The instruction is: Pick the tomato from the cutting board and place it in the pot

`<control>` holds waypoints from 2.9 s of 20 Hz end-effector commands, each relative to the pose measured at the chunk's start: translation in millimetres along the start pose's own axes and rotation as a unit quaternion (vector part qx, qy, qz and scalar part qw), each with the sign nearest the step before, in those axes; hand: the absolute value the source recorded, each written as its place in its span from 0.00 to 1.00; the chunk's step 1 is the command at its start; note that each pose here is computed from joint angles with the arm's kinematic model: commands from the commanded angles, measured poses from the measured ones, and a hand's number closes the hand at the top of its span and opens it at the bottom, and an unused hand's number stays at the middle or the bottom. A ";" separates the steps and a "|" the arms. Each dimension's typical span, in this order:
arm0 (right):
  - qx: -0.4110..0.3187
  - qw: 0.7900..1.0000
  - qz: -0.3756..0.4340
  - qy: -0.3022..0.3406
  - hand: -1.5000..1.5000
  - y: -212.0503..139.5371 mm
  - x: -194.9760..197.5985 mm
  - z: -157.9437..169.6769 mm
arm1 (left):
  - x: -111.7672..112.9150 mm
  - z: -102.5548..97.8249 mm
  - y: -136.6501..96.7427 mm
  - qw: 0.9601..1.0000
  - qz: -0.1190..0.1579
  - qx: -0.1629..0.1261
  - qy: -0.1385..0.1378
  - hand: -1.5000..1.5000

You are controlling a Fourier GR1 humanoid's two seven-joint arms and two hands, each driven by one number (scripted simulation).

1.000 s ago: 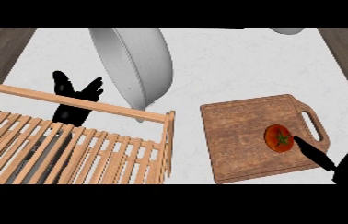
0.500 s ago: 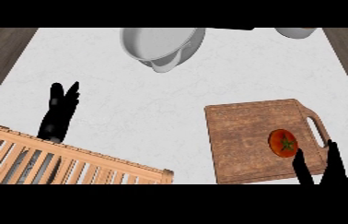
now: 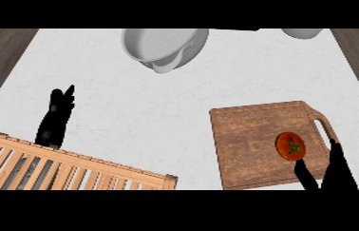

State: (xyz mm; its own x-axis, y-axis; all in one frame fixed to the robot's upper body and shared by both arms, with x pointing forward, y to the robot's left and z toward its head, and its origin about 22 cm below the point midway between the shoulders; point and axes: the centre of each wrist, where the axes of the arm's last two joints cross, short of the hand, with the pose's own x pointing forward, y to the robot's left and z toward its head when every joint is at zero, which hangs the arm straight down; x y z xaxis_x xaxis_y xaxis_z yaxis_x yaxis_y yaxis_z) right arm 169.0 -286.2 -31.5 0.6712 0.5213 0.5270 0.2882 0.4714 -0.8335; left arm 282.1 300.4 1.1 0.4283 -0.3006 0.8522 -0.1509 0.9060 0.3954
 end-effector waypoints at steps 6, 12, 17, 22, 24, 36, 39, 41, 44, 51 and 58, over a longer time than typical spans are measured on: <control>0.004 0.996 0.068 0.058 0.00 -23.6 71.0 27.6 | 3.9 13.3 34.7 0.999 -0.023 0.020 -0.018 0.50; -0.003 0.997 0.062 0.036 0.00 -17.9 103.1 36.4 | 2.7 8.0 38.7 0.999 -0.018 0.025 -0.014 0.50; -0.014 0.995 0.087 0.044 0.00 -4.9 119.3 32.4 | 14.6 8.6 24.8 0.999 -0.023 0.026 -0.025 0.50; 0.017 0.993 0.095 0.066 0.00 -5.2 102.9 14.1 | 12.1 2.1 36.9 0.999 -0.020 0.022 -0.014 0.50; 0.015 0.994 0.082 0.071 0.00 5.6 118.0 17.3 | 6.9 5.2 42.7 1.000 -0.018 0.015 -0.016 0.50; 0.036 0.994 0.067 0.079 0.00 5.7 102.9 -9.6 | 9.0 12.4 43.6 0.999 -0.025 0.027 -0.014 0.50; 0.042 0.994 0.069 0.069 0.00 24.7 88.5 8.6 | 15.4 9.7 44.0 0.999 -0.026 0.027 -0.015 0.50; 0.039 0.993 0.075 0.077 0.00 18.2 102.5 -1.5 | 12.4 3.6 35.4 0.999 -0.015 0.033 -0.008 0.50; 0.042 0.994 0.060 0.076 0.00 15.3 111.3 -8.2 | 1.3 8.9 40.5 0.999 -0.023 0.029 -0.010 0.50; -0.011 0.994 0.105 0.021 1.00 36.8 91.2 -6.8 | -0.4 10.8 25.5 0.999 -0.019 0.021 -0.014 0.50; -0.068 0.990 0.127 0.003 1.00 23.2 99.3 -9.0 | -9.8 13.7 35.6 0.999 -0.024 0.032 -0.015 0.50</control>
State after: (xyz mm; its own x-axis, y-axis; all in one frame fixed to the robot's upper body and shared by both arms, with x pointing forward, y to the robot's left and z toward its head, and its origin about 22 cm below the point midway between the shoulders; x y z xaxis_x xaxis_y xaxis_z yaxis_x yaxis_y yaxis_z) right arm 248.7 -236.5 3.2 0.7306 0.6033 0.3199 0.1657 0.2978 -0.9401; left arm 269.1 323.9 1.2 0.4373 -0.2935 0.8501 -0.1825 0.8966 0.4034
